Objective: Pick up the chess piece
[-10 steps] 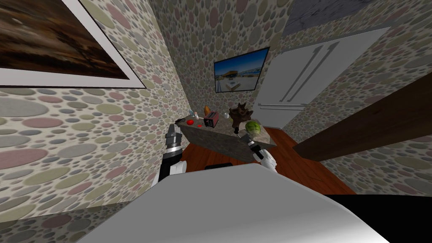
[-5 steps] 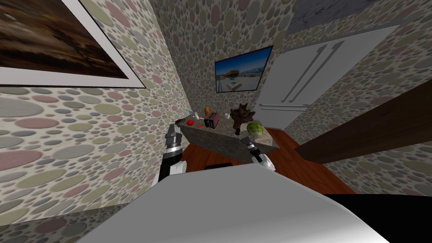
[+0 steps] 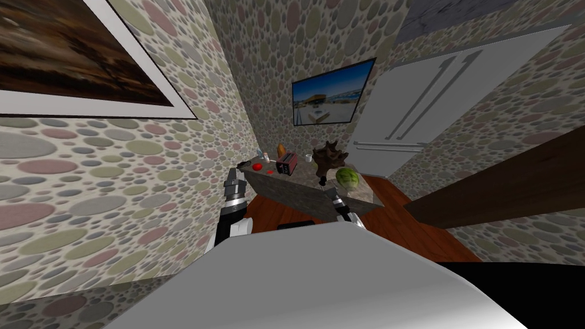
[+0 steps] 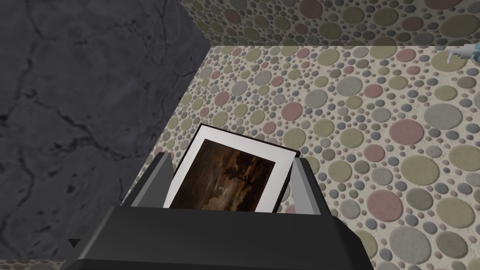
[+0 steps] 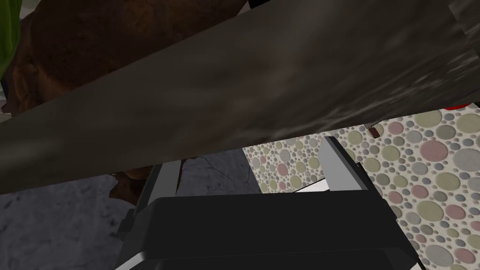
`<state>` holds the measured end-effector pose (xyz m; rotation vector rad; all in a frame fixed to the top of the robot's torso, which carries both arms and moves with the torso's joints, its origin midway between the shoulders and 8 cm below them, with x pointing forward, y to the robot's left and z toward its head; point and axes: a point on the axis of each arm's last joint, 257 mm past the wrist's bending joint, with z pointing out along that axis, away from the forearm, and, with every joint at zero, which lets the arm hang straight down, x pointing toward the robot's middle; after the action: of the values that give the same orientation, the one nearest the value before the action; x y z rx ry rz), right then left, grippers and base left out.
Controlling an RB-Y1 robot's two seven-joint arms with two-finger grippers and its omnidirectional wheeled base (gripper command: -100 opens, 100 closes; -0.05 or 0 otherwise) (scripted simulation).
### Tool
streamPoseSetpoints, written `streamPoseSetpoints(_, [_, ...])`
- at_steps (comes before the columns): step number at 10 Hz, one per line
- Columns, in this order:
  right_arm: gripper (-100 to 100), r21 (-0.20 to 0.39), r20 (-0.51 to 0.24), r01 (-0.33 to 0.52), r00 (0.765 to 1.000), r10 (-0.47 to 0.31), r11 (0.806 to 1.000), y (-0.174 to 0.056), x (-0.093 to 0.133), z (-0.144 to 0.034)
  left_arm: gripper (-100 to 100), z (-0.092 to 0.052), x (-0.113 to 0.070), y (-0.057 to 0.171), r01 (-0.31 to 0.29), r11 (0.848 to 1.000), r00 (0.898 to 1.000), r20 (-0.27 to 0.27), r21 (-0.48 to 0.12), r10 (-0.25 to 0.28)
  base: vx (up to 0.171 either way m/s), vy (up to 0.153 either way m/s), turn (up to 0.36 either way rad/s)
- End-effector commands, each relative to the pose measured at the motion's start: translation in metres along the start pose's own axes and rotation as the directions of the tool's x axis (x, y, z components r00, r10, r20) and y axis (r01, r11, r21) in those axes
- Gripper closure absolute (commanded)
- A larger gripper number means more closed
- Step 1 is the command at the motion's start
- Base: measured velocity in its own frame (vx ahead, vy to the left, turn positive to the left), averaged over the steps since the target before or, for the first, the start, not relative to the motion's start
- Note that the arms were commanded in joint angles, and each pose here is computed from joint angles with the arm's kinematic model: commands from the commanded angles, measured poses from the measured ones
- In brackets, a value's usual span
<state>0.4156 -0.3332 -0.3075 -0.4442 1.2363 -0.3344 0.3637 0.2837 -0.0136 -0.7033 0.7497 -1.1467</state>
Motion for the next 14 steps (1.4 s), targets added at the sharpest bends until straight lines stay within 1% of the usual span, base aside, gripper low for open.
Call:
streamPoseSetpoints(1, [-100, 0.019, -0.001, -0.021, 1.0, 0.021, 1.0, 0.008, -0.002, -0.003, 0, 0.0, 0.0, 0.0, 0.0, 1.0, 1.0, 0.0, 0.0, 0.0, 0.054, -0.059, 0.038])
streamPoseSetpoints(2, [-100, 0.035, -0.002, -0.041, 0.999, 0.041, 0.999, 0.015, -0.003, -0.003, 0, 0.0, 0.0, 0.0, 0.0, 1.0, 1.0, 0.0, 0.0, 0.0, 0.063, -0.08, 0.049])
streamPoseSetpoints(3, [-100, 0.025, -0.002, -0.031, 1.0, 0.031, 0.999, 0.011, -0.002, -0.002, 0, 0.0, 0.0, 0.0, 0.0, 1.0, 1.0, 0.0, 0.0, 0.0, 0.03, -0.039, 0.017])
streamPoseSetpoints(4, [0, 0.027, -0.001, -0.032, 0.999, 0.032, 0.999, 0.011, -0.002, -0.002, 0, 0.0, 0.0, 0.0, 0.0, 1.0, 1.0, 0.0, 0.0, 0.0, 0.005, -0.007, -0.001])
streamPoseSetpoints(5, [-100, 0.027, 0.004, -0.032, 0.999, 0.032, 0.999, 0.017, -0.004, 0.017, 0, 0.0, 0.0, 0.0, 0.0, 1.0, 1.0, 0.0, 0.0, 0.0, -0.04, -0.029, -0.026])
streamPoseSetpoints(11, [-100, 0.022, 0.017, -0.029, 0.999, 0.029, 0.999, 0.036, -0.015, 0.072, 0, 0.0, 0.0, 0.0, 0.0, 1.0, 1.0, 0.0, 0.0, 0.0, -0.06, -0.037, -0.017])
streamPoseSetpoints(12, [-100, 0.017, 0.022, -0.027, 0.999, 0.027, 0.999, 0.043, -0.02, 0.09, 0, 0.0, 0.0, 0.0, 0.0, 1.0, 1.0, 0.0, 0.0, 0.0, -0.057, -0.051, -0.03])
streamPoseSetpoints(13, [-100, 0.02, 0.023, -0.026, 0.999, 0.026, 0.999, 0.037, -0.018, 0.082, 0, 0.0, 0.0, 0.0, 0.0, 1.0, 1.0, 0.0, 0.0, 0.0, -0.025, -0.025, 0.001])
streamPoseSetpoints(14, [100, 0.019, 0.02, -0.024, 1.0, 0.024, 1.0, 0.038, -0.018, 0.084, 0, 0.0, 0.0, 0.0, 0.0, 1.0, 1.0, 0.0, 0.0, 0.0, 0.0, 0.0, 0.0])
